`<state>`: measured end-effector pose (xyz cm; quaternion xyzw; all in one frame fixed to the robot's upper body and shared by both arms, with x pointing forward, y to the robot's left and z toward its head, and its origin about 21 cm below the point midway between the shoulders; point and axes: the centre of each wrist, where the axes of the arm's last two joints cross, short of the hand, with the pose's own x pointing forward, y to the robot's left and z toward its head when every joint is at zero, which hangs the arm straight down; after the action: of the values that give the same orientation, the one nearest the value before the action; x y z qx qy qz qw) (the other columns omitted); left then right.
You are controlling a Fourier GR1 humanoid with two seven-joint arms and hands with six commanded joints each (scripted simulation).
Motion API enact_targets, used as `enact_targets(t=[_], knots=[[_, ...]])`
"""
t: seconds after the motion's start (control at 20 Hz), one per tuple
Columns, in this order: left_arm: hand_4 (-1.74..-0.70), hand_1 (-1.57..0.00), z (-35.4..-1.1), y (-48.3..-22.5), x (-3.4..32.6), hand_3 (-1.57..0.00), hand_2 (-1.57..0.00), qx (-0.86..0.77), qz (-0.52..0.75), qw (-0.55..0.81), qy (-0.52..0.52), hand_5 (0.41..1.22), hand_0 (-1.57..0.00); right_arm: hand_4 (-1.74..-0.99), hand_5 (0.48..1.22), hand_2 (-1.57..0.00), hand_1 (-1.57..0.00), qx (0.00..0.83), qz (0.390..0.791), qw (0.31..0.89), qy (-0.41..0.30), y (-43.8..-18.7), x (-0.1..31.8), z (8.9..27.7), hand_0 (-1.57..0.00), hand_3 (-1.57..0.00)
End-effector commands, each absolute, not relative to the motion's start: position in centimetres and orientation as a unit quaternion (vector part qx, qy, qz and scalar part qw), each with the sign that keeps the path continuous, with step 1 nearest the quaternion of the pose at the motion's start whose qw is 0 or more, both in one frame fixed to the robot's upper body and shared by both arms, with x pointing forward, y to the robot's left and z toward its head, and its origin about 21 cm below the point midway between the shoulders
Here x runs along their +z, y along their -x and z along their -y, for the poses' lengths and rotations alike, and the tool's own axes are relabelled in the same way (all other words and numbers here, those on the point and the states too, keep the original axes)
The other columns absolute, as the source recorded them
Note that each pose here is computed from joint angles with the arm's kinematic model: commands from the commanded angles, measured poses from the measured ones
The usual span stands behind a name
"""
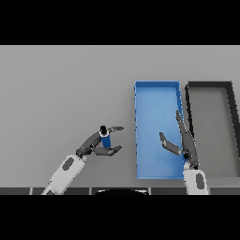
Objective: Pick up the blue pipe and place it into the blue bin.
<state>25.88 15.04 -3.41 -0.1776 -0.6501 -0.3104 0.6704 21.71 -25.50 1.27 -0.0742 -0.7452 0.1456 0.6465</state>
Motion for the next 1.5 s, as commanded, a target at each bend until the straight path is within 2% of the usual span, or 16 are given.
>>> enact_targets(t=[0.0, 0.1, 0.2, 0.25, 0.35, 0.45, 0.7, 0.8, 0.95, 1.1, 1.45], knots=[[-1.28, -0.32, -14.9, -25.8, -3.3, -0.53, -0.49, -0.294, 0.657, 0.668, 0.190, 0.735, -0.12, -1.220, 0.656, 0.00, 0.00, 0.143, 0.742, 0.650, 0.076, -21.9, 1.5, 25.9, 0.00, 0.00], [-1.44, -0.75, -14.1, -25.9, -3.7, -0.91, -0.87, -0.286, 0.654, 0.674, 0.190, 0.910, -0.60, -1.219, 0.657, 0.00, 0.00, 0.144, 0.740, 0.653, 0.076, -22.0, 1.4, 25.7, 0.00, 0.00], [-1.54, -1.05, -14.0, -25.6, -3.8, -1.12, -1.12, -0.291, 0.655, 0.667, 0.204, 1.022, -0.95, -1.227, 0.660, 0.00, 0.00, 0.142, 0.738, 0.655, 0.075, -22.0, 1.3, 25.7, 0.00, 0.00], [-1.58, -1.15, -13.9, -25.3, -3.6, -1.19, -1.21, -0.293, 0.659, 0.662, 0.207, 1.062, -1.07, -1.233, 0.660, 0.00, 0.00, 0.140, 0.734, 0.660, 0.073, -22.0, 1.0, 25.6, 0.00, 0.00], [-1.53, -1.30, -13.4, -25.1, -3.4, -1.33, -1.34, -0.297, 0.668, 0.653, 0.196, 1.119, -1.25, -1.224, 0.651, 0.00, 0.00, 0.141, 0.737, 0.658, 0.071, -22.1, 1.2, 25.4, 0.00, 0.00], [-1.50, -1.40, -13.1, -24.8, -3.2, -1.42, -1.42, -0.293, 0.681, 0.643, 0.193, 1.156, -1.37, -1.221, 0.638, 0.00, 0.00, 0.138, 0.734, 0.661, 0.066, -22.4, 1.2, 25.3, 0.00, 0.00], [-1.47, -1.51, -11.8, -25.3, -0.9, -1.52, -1.52, -0.275, 0.721, 0.601, 0.209, 1.200, -1.50, -1.229, 0.633, 0.00, 0.00, 0.134, 0.735, 0.661, 0.065, -22.6, 1.4, 25.5, 0.00, 0.00], [-1.47, -1.53, -11.5, -25.5, 0.6, -1.54, -1.54, -0.272, 0.734, 0.583, 0.216, 1.207, -1.53, -1.220, 0.638, 0.00, 0.00, 0.142, 0.733, 0.662, 0.071, -22.6, 1.3, 25.0, 0.00, 0.00], [-1.47, -1.55, -11.1, -25.9, 2.7, -1.55, -1.56, -0.281, 0.739, 0.567, 0.231, 1.214, -1.55, -1.194, 0.642, 0.00, 0.00, 0.146, 0.733, 0.659, 0.082, -22.3, 1.4, 25.6, 0.00, 0.00], [-1.47, -1.56, -10.4, -25.8, 4.4, -1.56, -1.56, -0.294, 0.745, 0.546, 0.246, 1.217, -1.56, -1.170, 0.644, 0.00, 0.00, 0.151, 0.733, 0.658, 0.085, -22.9, 1.4, 25.4, 0.00, 0.00], [-1.47, -1.57, -10.2, -26.0, 4.6, -1.57, -1.57, -0.310, 0.732, 0.559, 0.236, 1.220, -1.57, -1.139, 0.643, 0.00, 0.00, 0.154, 0.742, 0.644, 0.103, -21.8, 1.6, 25.9, 0.00, 0.00]])
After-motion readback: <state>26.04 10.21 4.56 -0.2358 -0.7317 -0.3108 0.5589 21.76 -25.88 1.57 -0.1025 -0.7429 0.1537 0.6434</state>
